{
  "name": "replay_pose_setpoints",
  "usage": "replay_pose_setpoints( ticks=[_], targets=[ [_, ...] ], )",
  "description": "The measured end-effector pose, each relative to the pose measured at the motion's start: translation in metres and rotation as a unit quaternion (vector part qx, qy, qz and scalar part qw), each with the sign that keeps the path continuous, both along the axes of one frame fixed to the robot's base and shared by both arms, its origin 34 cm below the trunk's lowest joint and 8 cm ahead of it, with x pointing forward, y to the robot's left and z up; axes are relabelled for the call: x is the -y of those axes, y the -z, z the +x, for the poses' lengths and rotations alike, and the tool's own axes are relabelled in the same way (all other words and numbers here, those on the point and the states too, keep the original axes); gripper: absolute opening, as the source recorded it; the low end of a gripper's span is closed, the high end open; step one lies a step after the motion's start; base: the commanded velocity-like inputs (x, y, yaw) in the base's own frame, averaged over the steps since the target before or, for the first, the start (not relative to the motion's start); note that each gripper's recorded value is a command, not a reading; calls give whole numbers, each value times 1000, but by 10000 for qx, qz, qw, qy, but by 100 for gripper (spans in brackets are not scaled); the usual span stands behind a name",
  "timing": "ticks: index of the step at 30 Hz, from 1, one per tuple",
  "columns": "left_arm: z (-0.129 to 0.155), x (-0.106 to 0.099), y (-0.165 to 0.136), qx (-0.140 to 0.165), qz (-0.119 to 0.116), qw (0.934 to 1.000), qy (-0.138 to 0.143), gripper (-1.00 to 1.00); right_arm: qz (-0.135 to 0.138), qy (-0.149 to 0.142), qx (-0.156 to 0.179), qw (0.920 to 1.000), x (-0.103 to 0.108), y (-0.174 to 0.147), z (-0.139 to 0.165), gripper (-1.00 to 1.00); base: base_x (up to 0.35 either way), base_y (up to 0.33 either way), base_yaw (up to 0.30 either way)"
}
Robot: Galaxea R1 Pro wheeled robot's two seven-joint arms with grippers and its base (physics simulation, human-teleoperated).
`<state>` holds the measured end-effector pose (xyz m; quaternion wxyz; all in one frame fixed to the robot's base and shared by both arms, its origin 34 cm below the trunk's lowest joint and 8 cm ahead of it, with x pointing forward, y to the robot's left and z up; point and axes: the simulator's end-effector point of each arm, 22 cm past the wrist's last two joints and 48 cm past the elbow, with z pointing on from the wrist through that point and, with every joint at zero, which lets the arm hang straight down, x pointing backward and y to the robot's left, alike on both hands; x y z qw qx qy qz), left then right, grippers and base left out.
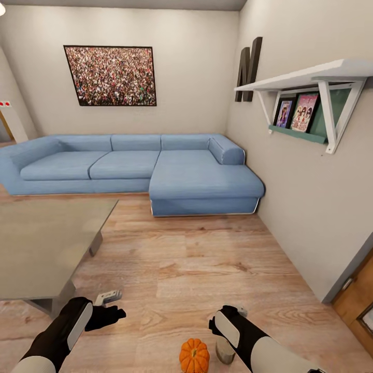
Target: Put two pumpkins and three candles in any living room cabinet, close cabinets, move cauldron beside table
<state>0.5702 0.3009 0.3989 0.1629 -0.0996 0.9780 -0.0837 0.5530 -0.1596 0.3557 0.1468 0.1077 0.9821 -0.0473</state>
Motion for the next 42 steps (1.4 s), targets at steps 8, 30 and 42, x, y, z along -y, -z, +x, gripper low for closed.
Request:
replay_pose_setpoints(
  ticks=[8,30,42],
  targets=[
    [-4,2,18,-5,-15,10000,4,100,-49,73,38,10000,7,19,-4,100,0,0,0],
    [-16,4,60,-40,-60,10000,40,100,-230,185,-204,9994,31,81,-33,100,0,0,0],
    [-21,6,70,-173,-552,9982,-151,100,-243,194,-297,9991,33,106,-42,100,0,0,0]
  ],
)
